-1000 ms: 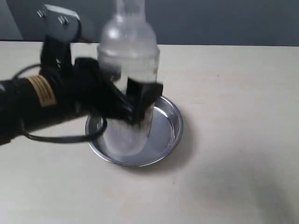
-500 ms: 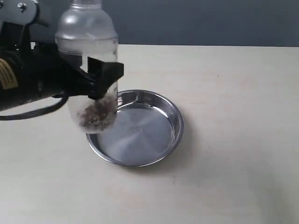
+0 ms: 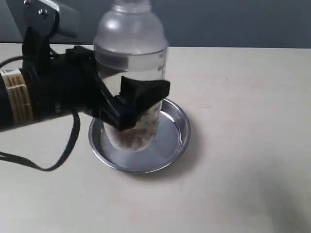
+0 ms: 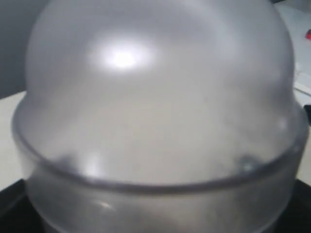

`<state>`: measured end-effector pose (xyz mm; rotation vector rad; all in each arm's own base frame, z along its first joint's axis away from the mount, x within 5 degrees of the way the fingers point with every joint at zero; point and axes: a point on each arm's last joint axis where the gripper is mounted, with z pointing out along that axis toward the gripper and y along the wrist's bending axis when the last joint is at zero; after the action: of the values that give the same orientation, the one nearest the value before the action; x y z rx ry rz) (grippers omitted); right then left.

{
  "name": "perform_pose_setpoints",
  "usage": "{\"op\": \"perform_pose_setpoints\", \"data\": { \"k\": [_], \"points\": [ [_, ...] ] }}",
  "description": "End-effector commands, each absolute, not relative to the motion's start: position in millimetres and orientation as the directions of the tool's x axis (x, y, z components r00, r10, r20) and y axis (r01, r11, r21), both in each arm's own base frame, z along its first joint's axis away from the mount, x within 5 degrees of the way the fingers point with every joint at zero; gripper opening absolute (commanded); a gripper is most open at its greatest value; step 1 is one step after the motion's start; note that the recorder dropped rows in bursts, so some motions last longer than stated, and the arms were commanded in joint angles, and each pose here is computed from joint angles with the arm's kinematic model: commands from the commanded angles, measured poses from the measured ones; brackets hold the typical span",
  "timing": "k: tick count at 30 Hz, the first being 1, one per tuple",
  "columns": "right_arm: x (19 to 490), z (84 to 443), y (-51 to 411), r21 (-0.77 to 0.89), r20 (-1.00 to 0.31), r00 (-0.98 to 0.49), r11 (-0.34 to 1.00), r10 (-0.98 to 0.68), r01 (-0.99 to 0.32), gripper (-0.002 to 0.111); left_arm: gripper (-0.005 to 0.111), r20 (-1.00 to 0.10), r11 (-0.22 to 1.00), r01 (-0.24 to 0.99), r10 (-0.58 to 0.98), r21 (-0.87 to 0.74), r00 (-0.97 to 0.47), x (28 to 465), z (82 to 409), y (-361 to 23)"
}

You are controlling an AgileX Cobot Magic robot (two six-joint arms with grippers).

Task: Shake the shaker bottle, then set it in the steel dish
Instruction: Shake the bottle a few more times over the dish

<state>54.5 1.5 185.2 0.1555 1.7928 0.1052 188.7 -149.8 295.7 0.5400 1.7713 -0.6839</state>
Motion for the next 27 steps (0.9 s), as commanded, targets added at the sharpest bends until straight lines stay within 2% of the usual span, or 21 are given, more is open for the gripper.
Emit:
{"op": "perform_pose_setpoints", "data": {
  "k": [1,3,4,6,8,9,10,12,13,14,15,16,19,20,21,23,24,25,27],
  "points": [
    [54.5,185.9,1.1,0.153,-0.965,-0.207,0.987,0.160,0.051,-0.001,0.000,-0.985,0.799,0.577,-0.114,-0.171,-0.133,200.2,367.5,-129.5],
    [54.5,185.9,1.0,0.150,-0.965,-0.207,0.987,0.158,0.051,-0.001,0.000,-0.986,0.769,0.623,-0.166,-0.141,-0.019,192.7,396.2,-127.2],
    [54.5,185.9,1.0,0.150,-0.965,-0.207,0.987,0.158,0.051,-0.001,0.000,-0.985,0.766,0.624,-0.166,-0.154,-0.041,192.7,391.8,-128.8],
    [54.5,185.9,1.0,0.150,-0.965,-0.207,0.987,0.158,0.051,-0.001,0.000,-0.970,0.787,0.582,-0.088,-0.207,-0.227,203.8,340.7,-139.5],
    [54.5,185.9,1.0,0.150,-0.965,-0.207,0.987,0.158,0.051,-0.001,0.000,-0.901,0.811,0.518,-0.025,-0.272,-0.433,214.4,276.4,-147.0],
    [54.5,185.9,1.0,0.150,-0.965,-0.207,0.987,0.158,0.051,-0.001,0.000,-0.890,0.795,0.523,-0.046,-0.307,-0.453,215.7,270.0,-150.5],
    [54.5,185.9,1.0,0.150,-0.965,-0.207,0.987,0.158,0.051,-0.001,0.000,-0.912,0.750,0.577,-0.086,-0.324,-0.401,214.1,282.5,-154.7],
    [54.5,185.9,1.0,0.150,-0.965,-0.207,0.987,0.158,0.051,-0.001,0.000,-0.972,0.625,0.745,-0.168,-0.233,-0.162,200.6,336.2,-159.6],
    [54.5,185.9,1.0,0.150,-0.965,-0.207,0.987,0.158,0.051,-0.001,0.000,-0.983,0.612,0.777,-0.178,-0.148,-0.047,194.0,363.4,-157.3],
    [54.5,185.9,1.0,0.150,-0.965,-0.207,0.987,0.158,0.051,-0.001,0.000,-0.985,0.633,0.765,-0.173,-0.114,-0.004,190.9,379.6,-153.3],
    [54.5,185.9,1.0,0.150,-0.965,-0.207,0.987,0.158,0.051,-0.001,0.000,-0.987,0.662,0.739,-0.157,-0.128,-0.030,192.3,379.2,-151.5],
    [54.5,185.9,1.0,0.150,-0.965,-0.207,0.987,0.158,0.051,-0.001,0.000,-0.987,0.701,0.695,-0.121,-0.162,-0.108,196.6,365.6,-151.3],
    [54.5,185.9,1.0,0.150,-0.965,-0.207,0.987,0.158,0.051,-0.001,0.000,-0.932,0.780,0.584,0.002,-0.225,-0.362,215.2,293.9,-157.0],
    [54.5,185.9,1.0,0.150,-0.965,-0.207,0.987,0.158,0.051,-0.001,0.000,-0.936,0.765,0.597,-0.018,-0.240,-0.352,215.5,296.6,-159.1],
    [54.5,185.9,1.0,0.150,-0.965,-0.207,0.987,0.158,0.051,-0.001,0.000,-0.954,0.731,0.637,-0.060,-0.243,-0.294,212.6,312.7,-161.0],
    [54.5,185.9,1.0,0.150,-0.965,-0.207,0.987,0.158,0.051,-0.001,0.000,-0.988,0.673,0.724,-0.125,-0.152,-0.091,199.2,364.2,-158.3],
    [54.5,185.9,1.0,0.150,-0.965,-0.207,0.987,0.158,0.051,-0.001,0.000,-0.992,0.681,0.724,-0.117,-0.114,-0.046,196.5,375.7,-155.6],
    [54.5,185.9,1.0,0.150,-0.965,-0.207,0.987,0.158,0.051,-0.001,0.000,-0.992,0.709,0.695,-0.105,-0.124,-0.070,198.3,375.1,-152.8],
    [54.5,185.9,1.0,0.150,-0.965,-0.207,0.987,0.158,0.051,-0.001,0.000,-0.962,0.789,0.586,-0.023,-0.184,-0.271,212.5,327.7,-151.8]
  ]
}}
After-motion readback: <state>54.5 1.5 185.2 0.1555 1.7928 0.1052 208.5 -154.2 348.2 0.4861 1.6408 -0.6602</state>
